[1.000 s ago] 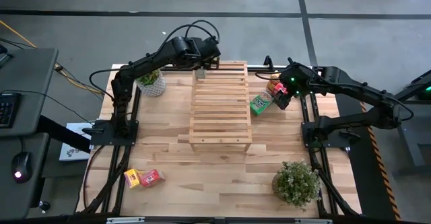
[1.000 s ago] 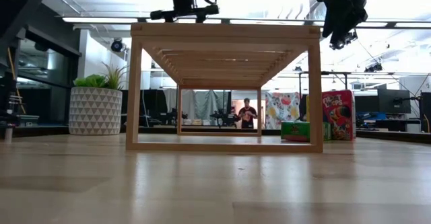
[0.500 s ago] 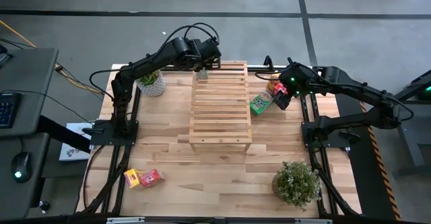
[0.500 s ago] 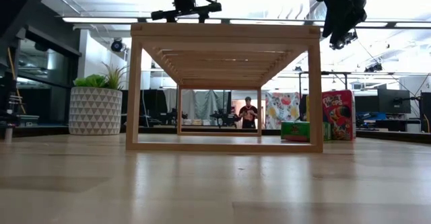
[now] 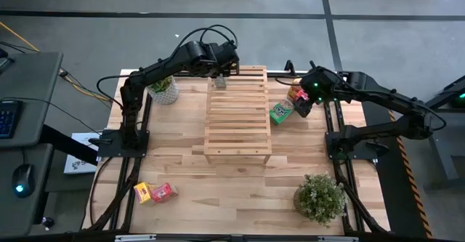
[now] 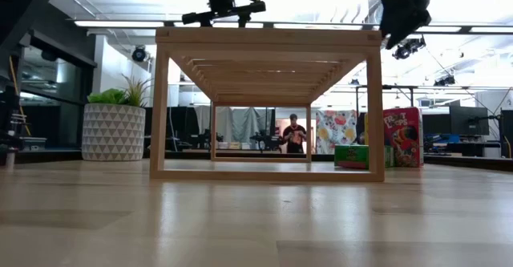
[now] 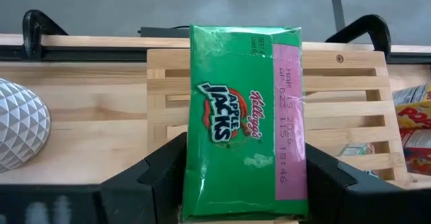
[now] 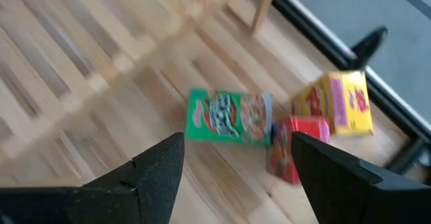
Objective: Stack cereal on shelf
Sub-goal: Put the bottom left green cereal box on the shelf and align with the other green cereal box, then put the right green cereal box on the shelf and align with the other green cereal box
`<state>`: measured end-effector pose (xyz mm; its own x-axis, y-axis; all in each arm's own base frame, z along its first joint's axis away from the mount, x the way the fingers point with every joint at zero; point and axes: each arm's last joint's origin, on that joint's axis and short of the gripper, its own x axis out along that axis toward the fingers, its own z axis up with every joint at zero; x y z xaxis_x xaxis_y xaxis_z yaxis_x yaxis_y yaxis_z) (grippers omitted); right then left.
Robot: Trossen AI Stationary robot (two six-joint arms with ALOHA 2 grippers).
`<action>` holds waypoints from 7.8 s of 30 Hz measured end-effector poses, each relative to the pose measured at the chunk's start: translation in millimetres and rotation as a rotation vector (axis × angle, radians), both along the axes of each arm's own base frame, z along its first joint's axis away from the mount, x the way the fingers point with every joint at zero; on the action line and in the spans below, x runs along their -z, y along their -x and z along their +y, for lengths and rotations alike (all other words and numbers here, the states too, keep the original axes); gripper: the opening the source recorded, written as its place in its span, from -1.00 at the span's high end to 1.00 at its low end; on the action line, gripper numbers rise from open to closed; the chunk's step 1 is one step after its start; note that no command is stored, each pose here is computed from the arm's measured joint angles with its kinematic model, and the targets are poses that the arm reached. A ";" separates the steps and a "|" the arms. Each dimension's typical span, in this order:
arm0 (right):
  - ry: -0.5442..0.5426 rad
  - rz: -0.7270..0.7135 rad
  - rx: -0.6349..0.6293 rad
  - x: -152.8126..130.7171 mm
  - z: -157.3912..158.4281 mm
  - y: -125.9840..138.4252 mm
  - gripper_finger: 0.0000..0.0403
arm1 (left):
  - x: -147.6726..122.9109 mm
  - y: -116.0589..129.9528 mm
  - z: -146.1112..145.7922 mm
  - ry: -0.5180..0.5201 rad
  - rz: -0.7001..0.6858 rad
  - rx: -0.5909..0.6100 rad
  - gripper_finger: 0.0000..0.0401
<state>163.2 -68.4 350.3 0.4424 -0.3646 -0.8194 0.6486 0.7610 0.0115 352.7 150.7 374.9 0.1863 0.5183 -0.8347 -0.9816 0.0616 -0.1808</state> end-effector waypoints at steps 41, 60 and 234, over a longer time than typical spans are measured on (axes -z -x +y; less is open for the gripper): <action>0.003 -0.112 -0.024 -5.9 -1.7 -8.2 -0.32 | -1.3 0.6 -0.1 -0.027 0.043 0.068 -0.48; -0.051 -0.255 -0.005 -12.3 -2.9 -16.6 -0.32 | -73.1 62.0 -21.2 -0.160 -0.071 0.207 -0.50; -0.039 0.143 -0.198 186.5 -7.9 -56.0 1.00 | 24.6 151.8 -23.0 -0.519 -0.282 0.486 1.00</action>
<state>219.2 -76.3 163.9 0.3809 -0.2488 -0.8905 0.4839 0.8743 -0.0373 200.8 127.7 350.3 0.6635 0.6363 -0.3936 -0.7433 0.6203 -0.2504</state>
